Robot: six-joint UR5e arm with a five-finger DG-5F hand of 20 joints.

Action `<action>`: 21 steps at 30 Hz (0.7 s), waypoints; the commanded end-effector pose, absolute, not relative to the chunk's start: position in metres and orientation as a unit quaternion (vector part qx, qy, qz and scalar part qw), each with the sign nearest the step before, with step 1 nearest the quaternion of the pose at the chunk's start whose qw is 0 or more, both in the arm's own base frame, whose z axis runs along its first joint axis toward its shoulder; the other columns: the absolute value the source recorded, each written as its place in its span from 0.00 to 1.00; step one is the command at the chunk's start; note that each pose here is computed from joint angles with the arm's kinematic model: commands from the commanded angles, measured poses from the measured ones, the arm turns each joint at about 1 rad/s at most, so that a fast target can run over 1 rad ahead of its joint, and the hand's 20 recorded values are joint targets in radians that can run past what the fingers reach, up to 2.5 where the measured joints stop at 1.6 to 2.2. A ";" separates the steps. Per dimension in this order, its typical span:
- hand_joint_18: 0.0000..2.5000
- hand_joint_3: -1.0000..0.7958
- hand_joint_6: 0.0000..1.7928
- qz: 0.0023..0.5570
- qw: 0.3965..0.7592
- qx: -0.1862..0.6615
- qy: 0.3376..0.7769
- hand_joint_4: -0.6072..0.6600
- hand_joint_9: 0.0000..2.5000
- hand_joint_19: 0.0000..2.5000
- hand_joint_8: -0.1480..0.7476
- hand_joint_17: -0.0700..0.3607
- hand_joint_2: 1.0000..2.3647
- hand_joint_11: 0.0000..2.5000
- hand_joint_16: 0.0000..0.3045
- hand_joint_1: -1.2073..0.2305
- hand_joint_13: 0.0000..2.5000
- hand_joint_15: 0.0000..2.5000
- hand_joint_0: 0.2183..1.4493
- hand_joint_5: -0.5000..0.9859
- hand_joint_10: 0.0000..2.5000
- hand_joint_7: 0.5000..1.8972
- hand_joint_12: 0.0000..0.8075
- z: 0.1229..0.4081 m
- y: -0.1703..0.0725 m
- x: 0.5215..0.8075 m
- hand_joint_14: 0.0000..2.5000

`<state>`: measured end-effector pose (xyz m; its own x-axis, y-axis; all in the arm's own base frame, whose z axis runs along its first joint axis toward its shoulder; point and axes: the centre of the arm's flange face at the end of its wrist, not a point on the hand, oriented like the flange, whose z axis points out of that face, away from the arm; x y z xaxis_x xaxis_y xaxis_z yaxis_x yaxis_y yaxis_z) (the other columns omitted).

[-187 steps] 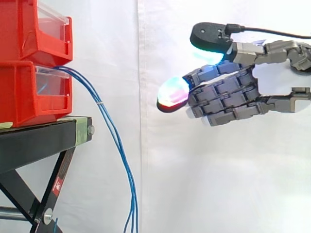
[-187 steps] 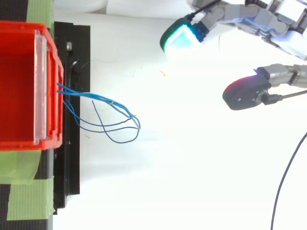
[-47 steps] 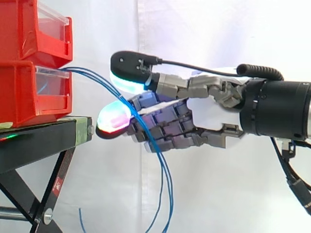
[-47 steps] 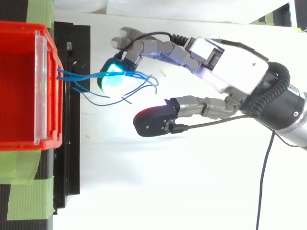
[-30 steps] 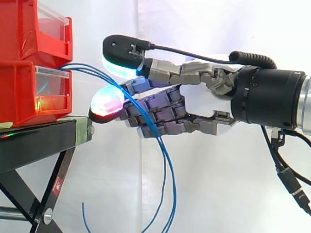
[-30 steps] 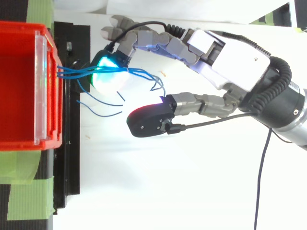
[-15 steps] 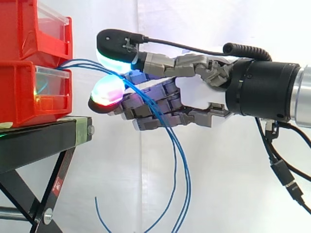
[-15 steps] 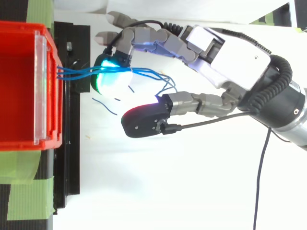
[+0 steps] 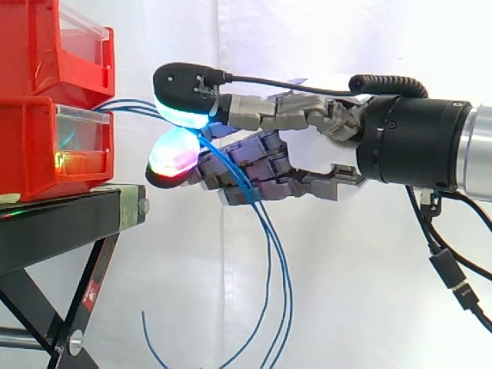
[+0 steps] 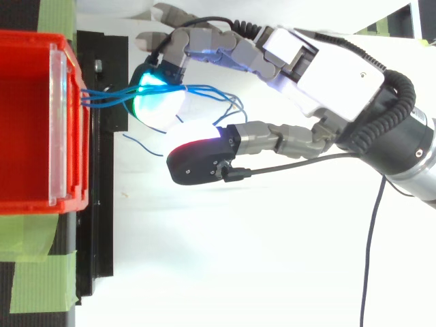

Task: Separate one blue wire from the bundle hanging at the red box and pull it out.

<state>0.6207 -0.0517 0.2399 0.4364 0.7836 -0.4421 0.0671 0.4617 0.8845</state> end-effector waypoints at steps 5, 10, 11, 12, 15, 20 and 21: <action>0.00 0.28 0.28 0.225 0.722 0.442 0.482 0.72 0.15 0.08 0.52 0.46 0.00 0.08 0.19 0.45 0.03 0.05 0.28 0.22 0.00 0.44 0.46 0.239 -0.055 0.620 0.00; 0.00 0.28 0.28 0.221 0.724 0.440 0.484 0.73 0.15 0.07 0.52 0.46 0.00 0.08 0.19 0.45 0.03 0.04 0.28 0.22 0.00 0.39 0.46 0.239 -0.057 0.620 0.00; 0.00 0.28 0.28 0.220 0.724 0.439 0.484 0.73 0.15 0.07 0.52 0.46 0.00 0.08 0.19 0.45 0.03 0.04 0.28 0.21 0.00 0.38 0.46 0.239 -0.057 0.620 0.00; 0.00 0.28 0.28 0.220 0.724 0.440 0.484 0.74 0.14 0.07 0.52 0.46 0.00 0.07 0.19 0.45 0.03 0.05 0.28 0.21 0.00 0.37 0.46 0.239 -0.058 0.620 0.00; 0.00 0.28 0.28 0.214 0.727 0.437 0.484 0.74 0.14 0.07 0.51 0.47 0.00 0.07 0.19 0.45 0.03 0.05 0.28 0.21 0.00 0.33 0.46 0.240 -0.059 0.620 0.00; 0.00 0.28 0.28 0.199 0.731 0.430 0.491 0.73 0.14 0.08 0.51 0.47 0.00 0.07 0.19 0.45 0.02 0.04 0.28 0.20 0.00 0.30 0.46 0.240 -0.061 0.620 0.00; 0.00 0.28 0.28 0.195 0.733 0.427 0.492 0.74 0.14 0.07 0.51 0.47 0.00 0.07 0.19 0.45 0.02 0.05 0.28 0.20 0.00 0.30 0.46 0.240 -0.061 0.620 0.00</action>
<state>0.6199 -0.0605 0.2393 0.4391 0.7215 -0.5355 0.1239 0.5417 0.8314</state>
